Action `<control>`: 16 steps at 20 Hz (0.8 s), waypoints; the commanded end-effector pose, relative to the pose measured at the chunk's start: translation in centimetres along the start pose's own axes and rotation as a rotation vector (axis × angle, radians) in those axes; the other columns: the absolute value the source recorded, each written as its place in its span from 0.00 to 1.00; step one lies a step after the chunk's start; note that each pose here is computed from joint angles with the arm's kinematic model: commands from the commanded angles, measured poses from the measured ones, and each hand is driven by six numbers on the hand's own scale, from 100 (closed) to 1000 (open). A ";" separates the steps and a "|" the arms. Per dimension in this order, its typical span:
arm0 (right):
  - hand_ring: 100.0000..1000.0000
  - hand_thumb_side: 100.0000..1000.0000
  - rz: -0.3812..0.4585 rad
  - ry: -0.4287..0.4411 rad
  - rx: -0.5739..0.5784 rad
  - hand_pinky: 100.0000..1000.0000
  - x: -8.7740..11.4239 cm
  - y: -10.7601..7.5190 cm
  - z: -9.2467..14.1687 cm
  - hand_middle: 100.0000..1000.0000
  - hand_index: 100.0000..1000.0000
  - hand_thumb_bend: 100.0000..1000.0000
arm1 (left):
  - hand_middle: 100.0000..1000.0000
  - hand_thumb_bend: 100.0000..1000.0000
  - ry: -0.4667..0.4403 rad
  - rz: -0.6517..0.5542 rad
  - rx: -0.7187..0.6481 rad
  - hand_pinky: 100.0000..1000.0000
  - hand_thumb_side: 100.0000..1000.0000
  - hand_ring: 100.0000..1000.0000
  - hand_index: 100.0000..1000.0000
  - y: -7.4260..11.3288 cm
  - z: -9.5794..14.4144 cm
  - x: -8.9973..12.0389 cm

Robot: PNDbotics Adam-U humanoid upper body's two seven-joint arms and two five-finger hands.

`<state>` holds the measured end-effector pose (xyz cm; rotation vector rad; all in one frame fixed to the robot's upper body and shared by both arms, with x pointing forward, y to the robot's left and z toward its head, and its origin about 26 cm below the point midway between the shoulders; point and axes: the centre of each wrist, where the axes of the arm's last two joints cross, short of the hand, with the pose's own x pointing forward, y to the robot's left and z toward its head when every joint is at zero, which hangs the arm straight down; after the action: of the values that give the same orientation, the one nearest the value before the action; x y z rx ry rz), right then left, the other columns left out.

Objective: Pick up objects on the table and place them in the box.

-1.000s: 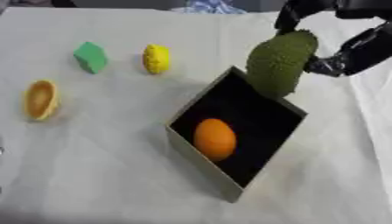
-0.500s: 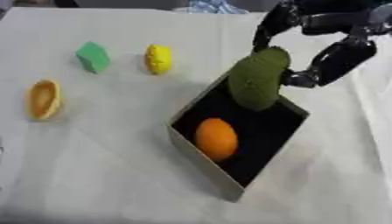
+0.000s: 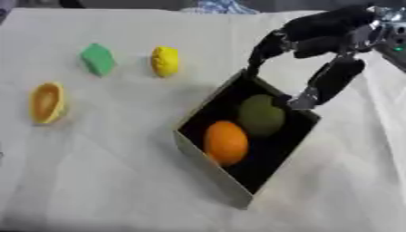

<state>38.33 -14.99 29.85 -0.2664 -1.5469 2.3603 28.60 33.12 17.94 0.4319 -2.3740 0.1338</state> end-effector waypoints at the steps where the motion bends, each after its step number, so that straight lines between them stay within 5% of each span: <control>1: 0.92 0.27 0.015 -0.014 0.019 0.89 0.2 -0.7 -0.5 0.74 0.84 0.17 | 0.62 0.03 -0.030 0.003 -0.014 0.80 0.73 0.67 0.80 -0.1 -0.5 0.7; 6: 0.96 0.30 0.046 -0.019 -0.016 0.91 0.1 -1.1 -0.1 0.79 0.89 0.21 | 0.61 0.03 -0.032 0.003 -0.011 0.80 0.72 0.68 0.80 -0.1 -0.5 0.7; 14: 0.92 0.20 0.106 0.040 -0.303 0.89 0.7 -2.7 4.0 0.75 0.86 0.20 | 0.62 0.03 -0.053 -0.008 -0.026 0.80 0.70 0.68 0.80 -0.1 -1.2 0.9; 15: 0.91 0.31 0.116 0.046 -0.333 0.89 0.8 -2.9 4.6 0.75 0.85 0.00 | 0.61 0.03 -0.059 -0.010 -0.032 0.80 0.70 0.68 0.80 -0.2 -1.3 1.0; 16: 0.91 0.19 0.119 0.056 -0.365 0.89 0.9 -3.0 5.1 0.74 0.85 0.18 | 0.62 0.03 -0.071 -0.011 -0.040 0.80 0.70 0.68 0.80 -0.2 -1.5 1.1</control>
<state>37.05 -17.09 32.81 -0.4261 -1.9176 2.1476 28.99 32.73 18.68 0.4202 -2.4019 0.1142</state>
